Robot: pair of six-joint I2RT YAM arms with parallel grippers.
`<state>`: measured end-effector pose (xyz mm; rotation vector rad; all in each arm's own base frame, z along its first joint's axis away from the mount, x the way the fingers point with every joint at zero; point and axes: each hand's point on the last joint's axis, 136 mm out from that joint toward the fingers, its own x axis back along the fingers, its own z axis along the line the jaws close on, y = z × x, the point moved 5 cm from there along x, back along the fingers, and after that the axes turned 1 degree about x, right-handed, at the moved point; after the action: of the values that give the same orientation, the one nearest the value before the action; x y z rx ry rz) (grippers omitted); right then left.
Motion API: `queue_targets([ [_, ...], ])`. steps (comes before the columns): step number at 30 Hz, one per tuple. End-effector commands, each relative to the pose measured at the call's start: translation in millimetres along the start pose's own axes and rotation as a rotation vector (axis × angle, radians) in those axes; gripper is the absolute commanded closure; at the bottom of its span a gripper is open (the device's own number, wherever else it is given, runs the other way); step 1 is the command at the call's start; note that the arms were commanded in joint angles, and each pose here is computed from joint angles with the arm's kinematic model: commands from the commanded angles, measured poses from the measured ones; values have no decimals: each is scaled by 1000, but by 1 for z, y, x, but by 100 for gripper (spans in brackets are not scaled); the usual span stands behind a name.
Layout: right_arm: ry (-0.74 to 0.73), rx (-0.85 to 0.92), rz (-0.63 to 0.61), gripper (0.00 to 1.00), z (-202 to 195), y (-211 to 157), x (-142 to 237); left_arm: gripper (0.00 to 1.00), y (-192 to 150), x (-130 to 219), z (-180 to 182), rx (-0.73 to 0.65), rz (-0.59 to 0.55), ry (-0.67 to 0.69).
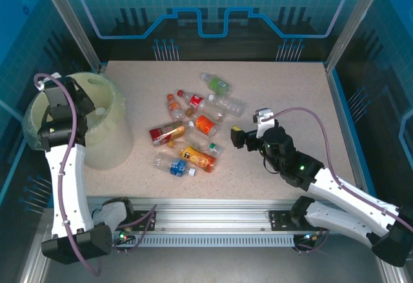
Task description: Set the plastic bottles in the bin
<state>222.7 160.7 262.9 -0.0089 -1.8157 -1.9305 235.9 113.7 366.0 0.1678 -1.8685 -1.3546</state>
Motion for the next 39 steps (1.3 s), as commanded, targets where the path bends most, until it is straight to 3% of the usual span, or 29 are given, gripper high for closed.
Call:
queue_targets([
  [1, -34, -36, -4, 0, -9, -3, 0, 51, -20, -5, -8, 43, 108, -123],
  [10, -17, -58, 17, 0, -9, -7, -2, 42, -45, -32, -21, 93, 269, -197],
  [22, -27, -90, 36, 0, -13, -14, -2, 22, -35, -21, -27, 110, 257, -246],
  [32, -42, -119, 48, 0, -15, -20, -4, 11, -5, 21, -33, 145, 177, -353],
  [39, -41, -142, 41, 0, -16, -21, -5, 1, 18, 69, -59, 193, 97, -651],
])
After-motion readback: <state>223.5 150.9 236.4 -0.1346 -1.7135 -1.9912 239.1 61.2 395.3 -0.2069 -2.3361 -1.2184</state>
